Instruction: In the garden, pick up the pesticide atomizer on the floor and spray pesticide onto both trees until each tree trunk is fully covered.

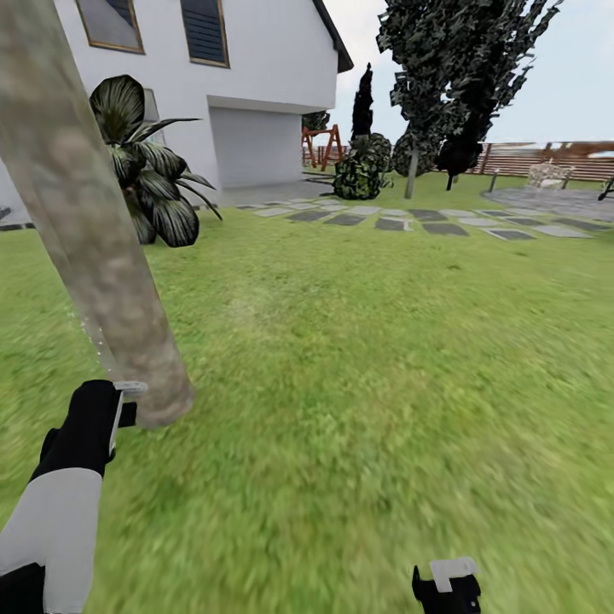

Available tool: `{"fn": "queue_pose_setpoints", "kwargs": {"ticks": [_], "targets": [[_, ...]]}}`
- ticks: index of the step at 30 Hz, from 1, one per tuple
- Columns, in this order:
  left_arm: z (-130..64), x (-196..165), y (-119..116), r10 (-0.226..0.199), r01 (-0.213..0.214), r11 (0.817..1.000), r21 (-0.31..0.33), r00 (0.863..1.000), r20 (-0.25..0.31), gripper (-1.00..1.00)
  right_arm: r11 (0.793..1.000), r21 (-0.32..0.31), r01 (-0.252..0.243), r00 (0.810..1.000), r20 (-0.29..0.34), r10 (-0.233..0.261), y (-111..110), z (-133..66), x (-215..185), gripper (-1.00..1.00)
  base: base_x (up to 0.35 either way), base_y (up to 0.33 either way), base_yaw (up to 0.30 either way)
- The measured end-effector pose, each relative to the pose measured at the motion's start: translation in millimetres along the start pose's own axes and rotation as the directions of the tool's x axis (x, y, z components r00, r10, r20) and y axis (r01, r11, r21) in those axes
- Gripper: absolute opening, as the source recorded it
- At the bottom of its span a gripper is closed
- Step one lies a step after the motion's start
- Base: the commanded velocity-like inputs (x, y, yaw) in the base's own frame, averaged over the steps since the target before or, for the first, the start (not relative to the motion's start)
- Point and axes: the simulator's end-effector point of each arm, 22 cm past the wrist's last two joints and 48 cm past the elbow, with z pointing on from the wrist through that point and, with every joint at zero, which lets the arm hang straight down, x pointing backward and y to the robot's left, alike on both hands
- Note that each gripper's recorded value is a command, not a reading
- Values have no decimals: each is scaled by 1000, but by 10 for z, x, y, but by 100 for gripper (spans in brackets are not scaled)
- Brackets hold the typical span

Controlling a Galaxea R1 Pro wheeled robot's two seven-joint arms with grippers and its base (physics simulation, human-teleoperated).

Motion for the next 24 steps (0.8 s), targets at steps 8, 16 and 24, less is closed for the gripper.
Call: {"fn": "queue_pose_setpoints", "kwargs": {"ticks": [8, 16, 24], "targets": [[-14, -41, -11, -3, 3, 1000, 2, 1000, 5, -100, 1000, 0, 0, 1000, 0, 0, 1, 2, 1, 100, 57, -1, 277], [-55, -129, -51, -8, 8, 1000, 9, 1000, 18, -100, 1000, 1, 0, 1000, -1, 0, -5, 3, 4, 100, 7, -5, 162], [-48, -97, -69, -5, 5, 1000, 11, 1000, 14, -100, 1000, 2, 1, 1000, -1, -1, -14, 3, 4, 100, 181, -189, 2]]}}
